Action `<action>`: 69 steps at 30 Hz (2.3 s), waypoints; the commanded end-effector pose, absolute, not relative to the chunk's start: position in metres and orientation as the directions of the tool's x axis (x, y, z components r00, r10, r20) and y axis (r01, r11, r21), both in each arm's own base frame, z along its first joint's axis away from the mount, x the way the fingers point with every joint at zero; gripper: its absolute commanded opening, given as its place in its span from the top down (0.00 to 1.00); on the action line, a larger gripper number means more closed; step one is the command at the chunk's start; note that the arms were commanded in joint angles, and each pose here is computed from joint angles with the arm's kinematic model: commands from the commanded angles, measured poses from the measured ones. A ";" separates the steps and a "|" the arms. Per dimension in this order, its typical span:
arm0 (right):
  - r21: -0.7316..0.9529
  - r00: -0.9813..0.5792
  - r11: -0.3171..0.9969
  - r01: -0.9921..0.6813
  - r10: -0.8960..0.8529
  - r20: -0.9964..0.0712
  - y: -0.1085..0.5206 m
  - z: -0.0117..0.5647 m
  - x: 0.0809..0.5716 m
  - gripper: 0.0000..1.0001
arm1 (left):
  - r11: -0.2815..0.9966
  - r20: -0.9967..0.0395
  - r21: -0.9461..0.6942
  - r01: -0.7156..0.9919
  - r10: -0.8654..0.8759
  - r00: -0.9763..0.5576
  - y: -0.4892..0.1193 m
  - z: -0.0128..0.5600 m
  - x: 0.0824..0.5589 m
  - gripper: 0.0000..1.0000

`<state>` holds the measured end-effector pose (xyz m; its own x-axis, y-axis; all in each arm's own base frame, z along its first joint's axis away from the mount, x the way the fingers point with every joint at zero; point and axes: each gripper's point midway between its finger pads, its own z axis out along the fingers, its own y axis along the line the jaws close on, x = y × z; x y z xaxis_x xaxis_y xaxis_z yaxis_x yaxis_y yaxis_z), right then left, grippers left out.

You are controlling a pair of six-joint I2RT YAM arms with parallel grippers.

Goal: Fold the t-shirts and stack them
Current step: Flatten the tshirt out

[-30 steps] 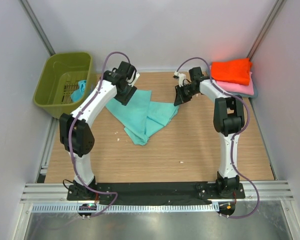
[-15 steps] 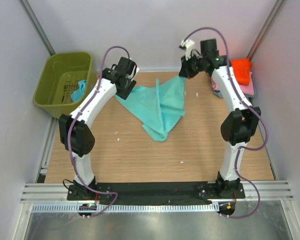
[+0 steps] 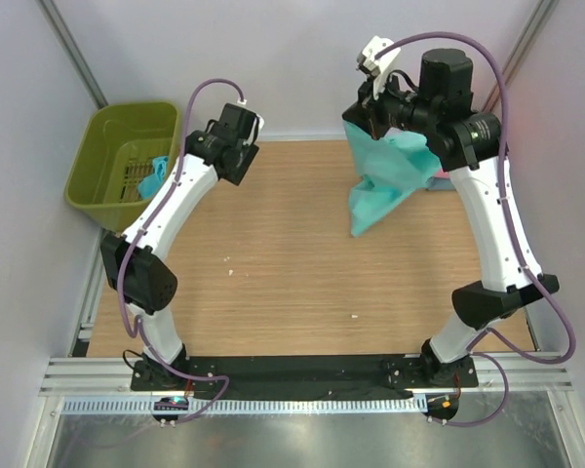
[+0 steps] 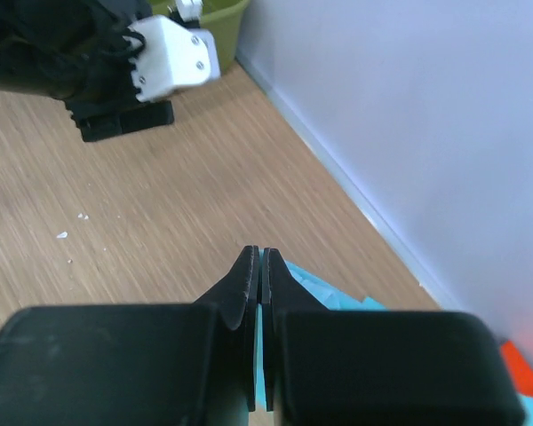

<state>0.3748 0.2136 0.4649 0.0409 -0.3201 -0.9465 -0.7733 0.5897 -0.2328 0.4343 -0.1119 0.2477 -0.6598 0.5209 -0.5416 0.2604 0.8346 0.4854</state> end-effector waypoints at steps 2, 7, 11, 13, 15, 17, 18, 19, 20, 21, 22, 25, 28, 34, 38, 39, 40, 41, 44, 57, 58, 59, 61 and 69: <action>-0.221 0.044 0.620 -0.753 -0.287 -0.957 0.219 0.476 0.389 0.99 | 0.854 -0.624 0.478 0.203 0.493 -0.606 -0.110 0.279 0.433 0.33; -0.244 0.136 0.655 -0.716 -0.212 -0.968 0.221 0.527 0.388 0.99 | 0.858 -0.640 0.476 0.195 0.489 -0.593 -0.110 0.287 0.434 0.33; -0.286 0.201 0.706 -0.648 -0.203 -0.958 0.211 0.547 0.394 0.99 | 0.857 -0.637 0.472 0.204 0.492 -0.593 -0.111 0.287 0.433 0.33; -0.304 0.249 0.741 -0.599 -0.189 -0.950 0.203 0.562 0.393 0.99 | 0.859 -0.636 0.470 0.202 0.488 -0.598 -0.111 0.285 0.433 0.33; -0.320 0.302 0.788 -0.526 -0.179 -0.936 0.188 0.582 0.388 0.99 | 0.859 -0.631 0.469 0.206 0.489 -0.602 -0.111 0.282 0.432 0.33; -0.307 0.257 0.819 -0.484 -0.202 -0.945 0.179 0.567 0.395 0.99 | 0.859 -0.624 0.466 0.213 0.489 -0.610 -0.112 0.276 0.432 0.33; -0.308 0.237 0.826 -0.473 -0.218 -0.947 0.173 0.562 0.390 0.99 | 0.859 -0.617 0.465 0.216 0.489 -0.616 -0.112 0.273 0.432 0.33; -0.307 0.181 0.826 -0.473 -0.250 -0.951 0.171 0.541 0.395 0.99 | 0.858 -0.612 0.463 0.221 0.490 -0.620 -0.113 0.270 0.432 0.33; -0.305 0.131 0.834 -0.459 -0.276 -0.952 0.165 0.526 0.397 0.99 | 0.859 -0.607 0.457 0.231 0.491 -0.625 -0.115 0.265 0.431 0.33; -0.294 0.033 0.857 -0.424 -0.310 -0.950 0.152 0.500 0.400 0.99 | 0.859 -0.603 0.455 0.235 0.491 -0.629 -0.115 0.263 0.431 0.33; -0.286 -0.072 0.856 -0.430 -0.349 -0.934 0.145 0.458 0.402 0.99 | 0.860 -0.602 0.451 0.237 0.490 -0.631 -0.116 0.262 0.431 0.33; -0.242 -0.287 0.876 -0.418 -0.380 -0.879 0.112 0.365 0.395 0.99 | 0.859 -0.578 0.432 0.275 0.498 -0.647 -0.122 0.247 0.430 0.32; -0.261 -0.465 0.931 -0.256 -0.356 -0.810 0.067 0.292 0.405 0.79 | 0.861 -0.549 0.406 0.305 0.497 -0.672 -0.128 0.232 0.431 0.32; -0.271 -0.419 0.845 -0.461 -0.476 -0.774 0.085 0.274 0.405 0.40 | 0.869 -0.516 0.374 0.323 0.485 -0.707 -0.134 0.213 0.429 0.34; -0.270 -0.322 0.683 -0.678 -0.606 -0.727 0.108 0.248 0.381 0.40 | 0.866 -0.506 0.387 0.317 0.486 -0.712 -0.132 0.209 0.430 0.33; -0.271 -0.301 0.631 -0.727 -0.648 -0.700 0.110 0.238 0.372 0.40 | 0.865 -0.504 0.388 0.317 0.487 -0.714 -0.131 0.207 0.430 0.33; -0.252 -0.299 0.597 -0.762 -0.669 -0.680 0.112 0.220 0.363 0.41 | 0.863 -0.502 0.394 0.315 0.489 -0.713 -0.131 0.207 0.431 0.33; -0.251 -0.268 0.560 -0.789 -0.682 -0.681 0.118 0.213 0.358 0.41 | 0.863 -0.502 0.398 0.310 0.488 -0.714 -0.130 0.207 0.432 0.33; -0.222 -0.248 0.488 -0.844 -0.723 -0.644 0.132 0.172 0.343 0.47 | 0.855 -0.493 0.422 0.301 0.495 -0.715 -0.126 0.206 0.434 0.33; -0.062 -0.301 0.425 -0.903 -0.728 -0.616 0.170 0.095 0.337 0.60 | 0.839 -0.465 0.449 0.308 0.513 -0.721 -0.120 0.200 0.432 0.33; -0.058 -0.303 0.426 -0.903 -0.726 -0.618 0.171 0.094 0.338 0.60 | 0.839 -0.469 0.450 0.308 0.515 -0.718 -0.121 0.201 0.433 0.33; -0.047 -0.312 0.429 -0.902 -0.724 -0.616 0.172 0.091 0.338 0.60 | 0.839 -0.470 0.451 0.304 0.513 -0.718 -0.121 0.202 0.433 0.33; -0.040 -0.313 0.424 -0.905 -0.726 -0.613 0.175 0.088 0.339 0.60 | 0.836 -0.466 0.456 0.304 0.516 -0.719 -0.120 0.201 0.434 0.33; -0.029 -0.325 0.421 -0.907 -0.741 -0.588 0.176 0.075 0.342 0.60 | 0.834 -0.464 0.464 0.300 0.517 -0.719 -0.118 0.201 0.434 0.33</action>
<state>0.3231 0.1649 0.0593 -0.3733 -0.7564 -0.5371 -0.9015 0.4324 0.0175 0.4293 -0.1188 0.1932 -0.7336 0.5162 -0.4420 0.3190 0.8358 0.4468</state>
